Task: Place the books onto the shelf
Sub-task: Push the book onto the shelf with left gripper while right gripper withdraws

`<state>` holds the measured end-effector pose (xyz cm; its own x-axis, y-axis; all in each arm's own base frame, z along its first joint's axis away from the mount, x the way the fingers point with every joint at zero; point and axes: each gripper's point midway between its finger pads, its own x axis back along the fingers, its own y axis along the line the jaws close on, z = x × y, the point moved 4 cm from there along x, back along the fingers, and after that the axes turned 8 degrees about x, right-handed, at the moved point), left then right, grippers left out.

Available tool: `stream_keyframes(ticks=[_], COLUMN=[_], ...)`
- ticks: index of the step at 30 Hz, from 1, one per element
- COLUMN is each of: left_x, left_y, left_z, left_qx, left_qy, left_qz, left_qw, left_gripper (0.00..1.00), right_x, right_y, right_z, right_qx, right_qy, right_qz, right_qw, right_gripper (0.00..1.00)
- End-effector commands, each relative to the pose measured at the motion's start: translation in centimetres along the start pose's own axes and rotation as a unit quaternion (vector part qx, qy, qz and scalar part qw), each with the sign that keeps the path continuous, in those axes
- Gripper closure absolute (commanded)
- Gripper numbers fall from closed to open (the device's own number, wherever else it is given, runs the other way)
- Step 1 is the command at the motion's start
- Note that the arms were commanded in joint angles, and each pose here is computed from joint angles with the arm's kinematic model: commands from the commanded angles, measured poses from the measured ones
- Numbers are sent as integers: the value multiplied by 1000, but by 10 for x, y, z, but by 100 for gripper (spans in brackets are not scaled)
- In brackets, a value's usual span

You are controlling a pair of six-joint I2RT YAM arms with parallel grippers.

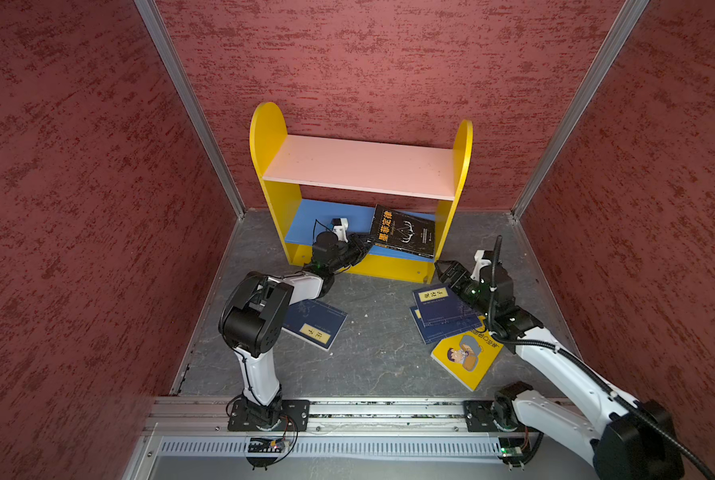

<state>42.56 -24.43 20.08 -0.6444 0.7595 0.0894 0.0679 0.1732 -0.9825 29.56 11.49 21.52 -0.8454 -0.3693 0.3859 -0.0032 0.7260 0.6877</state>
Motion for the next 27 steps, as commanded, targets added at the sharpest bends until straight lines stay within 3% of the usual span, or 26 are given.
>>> stream_keyframes(ticks=[1, 27], left_x=[-8, 2], left_y=[-30, -30], left_z=[10, 18], left_qx=[-24, -20], left_qy=[10, 33], left_qz=[47, 48], left_qw=[999, 998], left_gripper=[95, 95], right_x=[-2, -3], right_y=[-8, -13], right_z=[-1, 1], right_qx=[5, 2], right_qy=[-8, -8], right_qz=[19, 24], right_qw=[1000, 1000], right_gripper=[1, 1])
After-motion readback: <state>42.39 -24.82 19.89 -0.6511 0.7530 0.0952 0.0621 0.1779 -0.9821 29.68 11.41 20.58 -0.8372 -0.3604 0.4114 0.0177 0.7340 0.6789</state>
